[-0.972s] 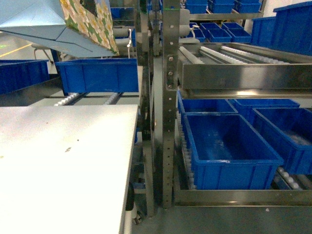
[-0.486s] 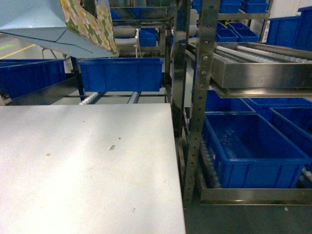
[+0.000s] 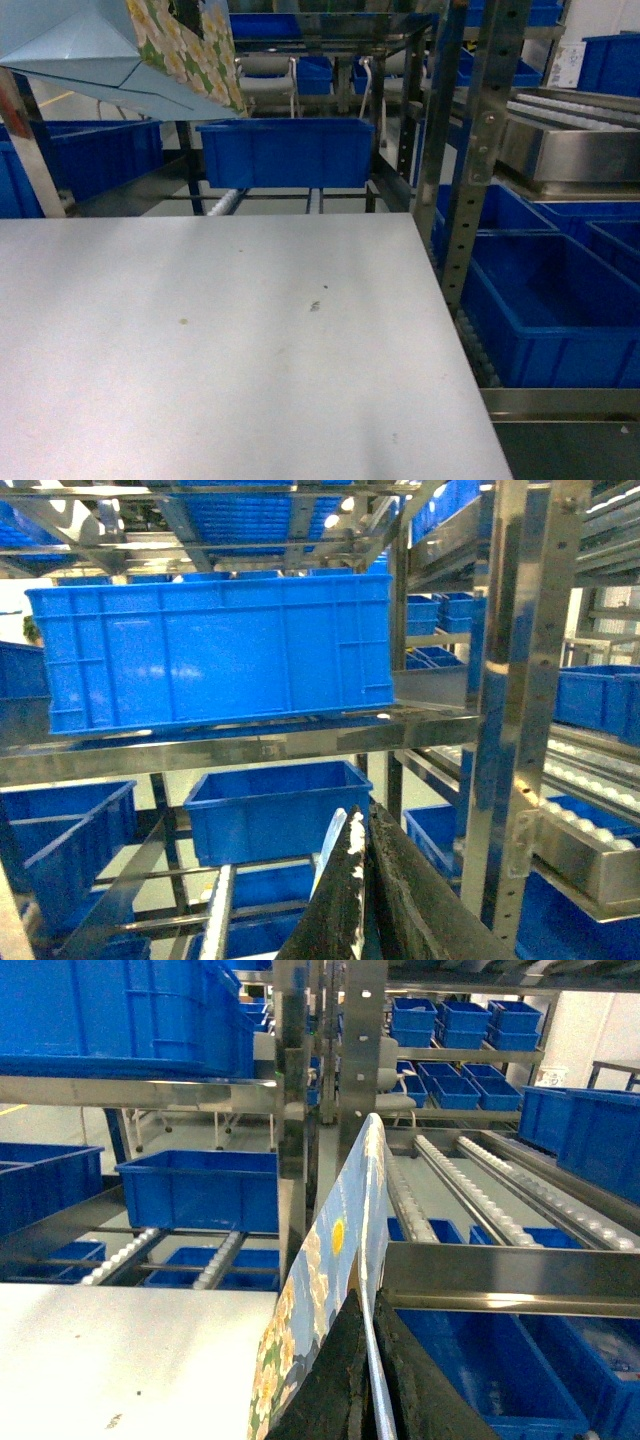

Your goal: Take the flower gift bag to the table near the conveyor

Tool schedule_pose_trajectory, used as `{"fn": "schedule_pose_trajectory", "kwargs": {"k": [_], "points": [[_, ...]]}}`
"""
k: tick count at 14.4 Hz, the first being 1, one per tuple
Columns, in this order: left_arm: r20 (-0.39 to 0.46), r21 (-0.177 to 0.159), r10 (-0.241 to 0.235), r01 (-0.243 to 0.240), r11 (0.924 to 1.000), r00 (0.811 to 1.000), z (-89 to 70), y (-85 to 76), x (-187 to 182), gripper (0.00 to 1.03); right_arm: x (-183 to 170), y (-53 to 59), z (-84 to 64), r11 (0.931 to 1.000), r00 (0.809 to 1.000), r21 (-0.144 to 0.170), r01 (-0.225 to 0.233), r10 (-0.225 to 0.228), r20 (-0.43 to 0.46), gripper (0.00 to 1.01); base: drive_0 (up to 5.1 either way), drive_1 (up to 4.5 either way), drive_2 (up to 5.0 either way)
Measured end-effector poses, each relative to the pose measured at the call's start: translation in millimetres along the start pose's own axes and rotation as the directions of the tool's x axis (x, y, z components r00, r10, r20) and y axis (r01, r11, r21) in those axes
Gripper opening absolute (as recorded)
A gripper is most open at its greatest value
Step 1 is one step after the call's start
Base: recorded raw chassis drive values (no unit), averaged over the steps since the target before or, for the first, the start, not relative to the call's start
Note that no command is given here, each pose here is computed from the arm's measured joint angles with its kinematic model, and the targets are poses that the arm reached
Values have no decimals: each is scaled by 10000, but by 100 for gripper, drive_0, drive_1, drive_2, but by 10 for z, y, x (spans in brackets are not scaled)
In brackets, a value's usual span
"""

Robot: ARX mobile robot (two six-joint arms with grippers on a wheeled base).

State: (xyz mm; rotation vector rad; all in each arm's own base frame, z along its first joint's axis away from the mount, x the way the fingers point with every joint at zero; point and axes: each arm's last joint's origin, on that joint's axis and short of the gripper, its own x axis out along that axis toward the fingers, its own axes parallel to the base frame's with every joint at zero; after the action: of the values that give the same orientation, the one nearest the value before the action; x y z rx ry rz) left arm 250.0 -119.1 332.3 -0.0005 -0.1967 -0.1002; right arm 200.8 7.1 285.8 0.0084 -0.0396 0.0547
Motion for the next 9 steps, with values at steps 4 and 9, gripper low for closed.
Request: {"fn": "schedule_pose_trajectory", "kwargs": {"k": [4,9], "points": [[7,-4,-7,7,10000,10000,0,-2,-1,2,-1,1,4,10000,10000,-1,-4,4,34,2,-498,248,248],[-7,1,-4,4,10000,10000,-1,-2,-1,2,-3,1,4,10000,10000,0,-8,8,23,2,-492,254,254]]}}
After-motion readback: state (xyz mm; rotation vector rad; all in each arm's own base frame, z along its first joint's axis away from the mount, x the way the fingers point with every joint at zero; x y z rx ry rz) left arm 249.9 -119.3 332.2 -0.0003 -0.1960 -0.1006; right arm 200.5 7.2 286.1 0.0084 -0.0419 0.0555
